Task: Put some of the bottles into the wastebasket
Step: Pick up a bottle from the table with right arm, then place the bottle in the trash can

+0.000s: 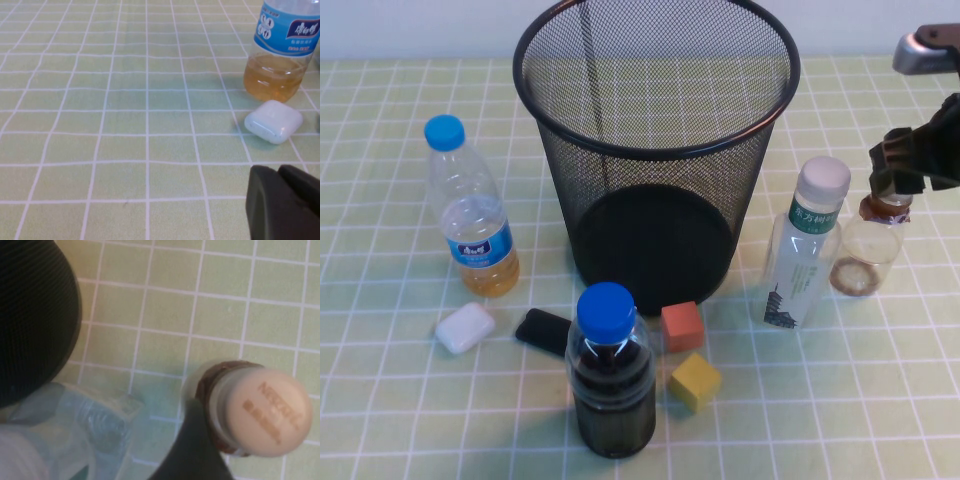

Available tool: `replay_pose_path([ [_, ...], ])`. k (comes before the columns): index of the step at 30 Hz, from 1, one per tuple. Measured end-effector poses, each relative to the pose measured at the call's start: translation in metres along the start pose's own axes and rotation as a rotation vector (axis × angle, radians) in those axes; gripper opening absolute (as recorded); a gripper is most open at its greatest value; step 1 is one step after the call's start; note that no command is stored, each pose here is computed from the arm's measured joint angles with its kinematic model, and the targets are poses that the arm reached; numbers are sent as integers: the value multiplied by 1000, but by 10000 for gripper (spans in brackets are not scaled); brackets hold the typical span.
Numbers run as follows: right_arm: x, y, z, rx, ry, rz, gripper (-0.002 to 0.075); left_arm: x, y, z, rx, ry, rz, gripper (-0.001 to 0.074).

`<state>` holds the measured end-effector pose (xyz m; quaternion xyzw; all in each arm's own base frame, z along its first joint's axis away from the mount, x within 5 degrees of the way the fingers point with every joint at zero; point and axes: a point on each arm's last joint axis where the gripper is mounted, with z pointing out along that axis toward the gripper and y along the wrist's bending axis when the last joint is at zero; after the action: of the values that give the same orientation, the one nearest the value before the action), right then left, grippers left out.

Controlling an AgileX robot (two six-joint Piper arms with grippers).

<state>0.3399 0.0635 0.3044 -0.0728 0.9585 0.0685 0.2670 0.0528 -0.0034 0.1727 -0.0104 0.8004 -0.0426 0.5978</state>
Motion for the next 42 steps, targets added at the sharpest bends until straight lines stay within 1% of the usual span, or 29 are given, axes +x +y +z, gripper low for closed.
replay_pose_path([
  [2,-1,-1,6,7,2,-4,468,0,0,0,0,0,0,-1],
  [3,-1,-2,8,9,3,-5,450,0,0,0,0,0,0,-1],
  [8,-2,-2,12,12,-7,-6,288,0,0,0,0,0,0,-1],
  [17,-4,-3,8,22,-22,-17,279,0,0,0,0,0,0,-1],
  [19,-7,-3,-3,35,-50,-25,279,0,0,0,0,0,0,-1],
  [22,-15,-2,-31,51,-125,-32,279,0,0,0,0,0,0,-1],
  [29,-27,7,-125,41,-388,-42,279,0,0,0,0,0,0,-1],
  [32,-26,14,-160,-6,-481,-43,278,0,0,0,0,0,0,-1],
  [36,-19,29,-198,-144,-572,-75,278,0,0,0,0,0,0,-1],
  [42,-13,51,-225,-363,-617,-174,278,0,0,0,0,0,0,-1],
])
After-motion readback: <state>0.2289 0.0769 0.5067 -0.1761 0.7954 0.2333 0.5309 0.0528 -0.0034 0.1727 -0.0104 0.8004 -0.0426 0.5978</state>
